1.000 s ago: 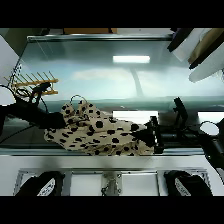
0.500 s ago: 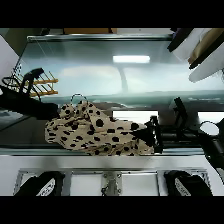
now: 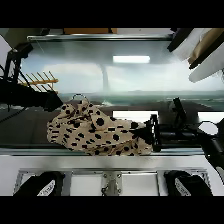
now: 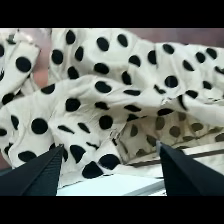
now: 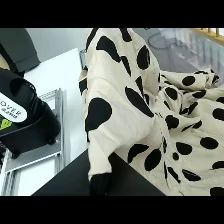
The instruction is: Fold the clothes and pants, and hang the long-sleeved shirts on hangers.
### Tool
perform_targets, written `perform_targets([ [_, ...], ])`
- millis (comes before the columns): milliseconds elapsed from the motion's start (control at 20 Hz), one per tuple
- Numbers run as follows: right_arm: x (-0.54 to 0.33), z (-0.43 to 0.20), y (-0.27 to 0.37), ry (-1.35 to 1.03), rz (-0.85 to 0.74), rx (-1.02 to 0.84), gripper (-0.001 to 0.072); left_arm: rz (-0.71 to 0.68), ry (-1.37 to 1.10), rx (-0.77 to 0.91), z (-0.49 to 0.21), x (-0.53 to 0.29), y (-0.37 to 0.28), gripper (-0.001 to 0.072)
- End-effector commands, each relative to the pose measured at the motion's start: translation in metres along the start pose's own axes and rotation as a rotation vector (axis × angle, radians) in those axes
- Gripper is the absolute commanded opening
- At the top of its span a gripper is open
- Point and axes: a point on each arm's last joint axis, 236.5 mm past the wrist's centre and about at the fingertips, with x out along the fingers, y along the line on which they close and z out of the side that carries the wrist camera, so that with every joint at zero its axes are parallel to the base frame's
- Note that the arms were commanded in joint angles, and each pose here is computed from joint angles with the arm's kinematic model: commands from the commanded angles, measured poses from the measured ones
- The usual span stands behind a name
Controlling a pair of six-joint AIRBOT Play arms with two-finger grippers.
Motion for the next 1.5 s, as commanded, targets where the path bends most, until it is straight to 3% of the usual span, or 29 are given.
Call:
perform_targets([
  [0, 0.000, 0.000, 0.000, 0.000, 0.000, -0.004, 0.0005, 0.032, 0.147, -0.104, -0.032, 0.039, 0.029, 0.0620],
  [100, 0.000, 0.000, 0.000, 0.001, 0.000, -0.004, 0.0005, -0.001, 0.283, -0.187, -0.060, 0.067, 0.041, 0.0620],
  [300, 0.000, 0.000, 0.000, 0.001, 0.000, -0.004, 0.0006, -0.227, 0.451, -0.286, -0.066, 0.090, 0.017, 0.0620],
  [500, 0.000, 0.000, 0.000, 0.001, 0.001, -0.003, 0.0006, -0.259, 0.497, -0.247, -0.046, 0.096, 0.011, 0.0621],
  [800, 0.000, -0.001, 0.000, 0.002, 0.000, -0.003, 0.0006, -0.263, 0.485, -0.096, -0.033, 0.097, -0.010, 0.0620],
  [1000, 0.000, -0.001, 0.000, 0.002, 0.000, -0.002, 0.0006, -0.109, 0.519, -0.061, -0.043, 0.103, 0.014, 0.0621],
  [1450, 0.000, -0.001, 0.000, 0.002, 0.000, -0.002, 0.0007, -0.133, 0.646, -0.054, -0.088, 0.117, 0.002, 0.0620],
])
